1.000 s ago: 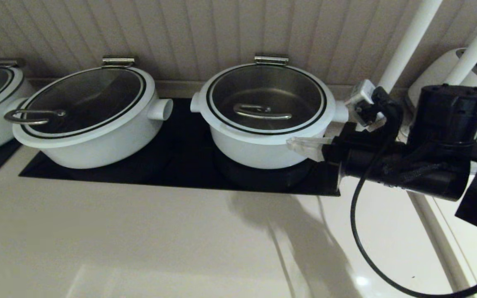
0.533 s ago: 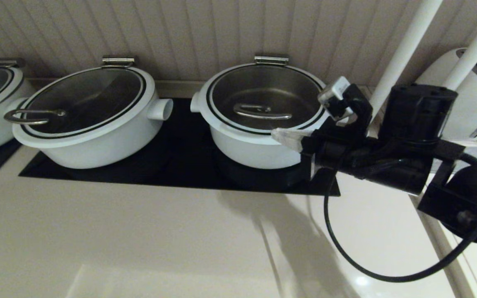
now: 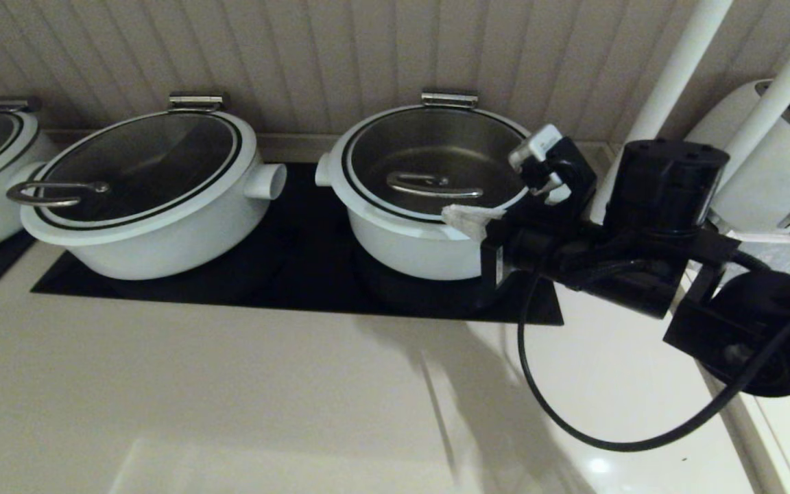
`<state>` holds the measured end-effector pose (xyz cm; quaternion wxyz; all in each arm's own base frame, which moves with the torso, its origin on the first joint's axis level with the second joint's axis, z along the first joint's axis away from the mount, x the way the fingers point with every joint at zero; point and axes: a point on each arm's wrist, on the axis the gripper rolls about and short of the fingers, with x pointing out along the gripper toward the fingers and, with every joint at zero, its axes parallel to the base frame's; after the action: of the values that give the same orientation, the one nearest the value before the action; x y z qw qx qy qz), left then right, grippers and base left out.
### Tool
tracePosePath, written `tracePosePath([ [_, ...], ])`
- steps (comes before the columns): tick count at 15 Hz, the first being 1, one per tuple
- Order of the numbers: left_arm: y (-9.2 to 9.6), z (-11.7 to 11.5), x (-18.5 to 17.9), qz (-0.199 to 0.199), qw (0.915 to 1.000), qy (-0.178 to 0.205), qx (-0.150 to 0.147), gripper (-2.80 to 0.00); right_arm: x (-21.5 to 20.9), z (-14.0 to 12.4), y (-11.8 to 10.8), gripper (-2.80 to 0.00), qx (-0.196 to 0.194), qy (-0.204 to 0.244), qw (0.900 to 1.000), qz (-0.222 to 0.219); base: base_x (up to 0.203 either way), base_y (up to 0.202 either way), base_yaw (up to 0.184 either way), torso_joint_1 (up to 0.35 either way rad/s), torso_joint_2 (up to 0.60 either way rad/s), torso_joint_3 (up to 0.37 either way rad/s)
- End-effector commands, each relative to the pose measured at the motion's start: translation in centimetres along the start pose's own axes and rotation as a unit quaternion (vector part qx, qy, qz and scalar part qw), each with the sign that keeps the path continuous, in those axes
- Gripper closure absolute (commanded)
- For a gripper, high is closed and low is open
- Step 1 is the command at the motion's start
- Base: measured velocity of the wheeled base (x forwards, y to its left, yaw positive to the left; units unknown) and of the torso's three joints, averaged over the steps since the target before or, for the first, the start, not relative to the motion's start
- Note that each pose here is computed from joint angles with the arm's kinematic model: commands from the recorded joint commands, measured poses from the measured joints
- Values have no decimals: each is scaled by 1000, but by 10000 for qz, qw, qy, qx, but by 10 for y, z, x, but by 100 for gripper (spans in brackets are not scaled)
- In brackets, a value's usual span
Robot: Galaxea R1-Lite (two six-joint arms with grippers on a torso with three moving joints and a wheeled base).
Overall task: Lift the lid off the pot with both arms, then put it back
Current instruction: Open the food pot lid a small opening with the right arm
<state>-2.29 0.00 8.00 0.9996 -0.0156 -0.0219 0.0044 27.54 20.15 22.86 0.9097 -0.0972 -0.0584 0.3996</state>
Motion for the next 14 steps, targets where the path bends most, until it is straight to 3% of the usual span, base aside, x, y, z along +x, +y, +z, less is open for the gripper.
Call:
tracePosePath([
  [1,0,0,0,6,10000,-5,-5,0,5,2,-2,0,-51,-187,9997,-125,0,0,0,0,0,0],
  [4,0,0,0,-1,10000,-4,-5,0,15,4,-6,0,-113,-466,9974,-546,0,0,0,0,0,0],
  [14,0,0,0,6,10000,3,18,0,11,26,-10,0,-180,-813,9944,-650,0,0,0,0,0,0],
])
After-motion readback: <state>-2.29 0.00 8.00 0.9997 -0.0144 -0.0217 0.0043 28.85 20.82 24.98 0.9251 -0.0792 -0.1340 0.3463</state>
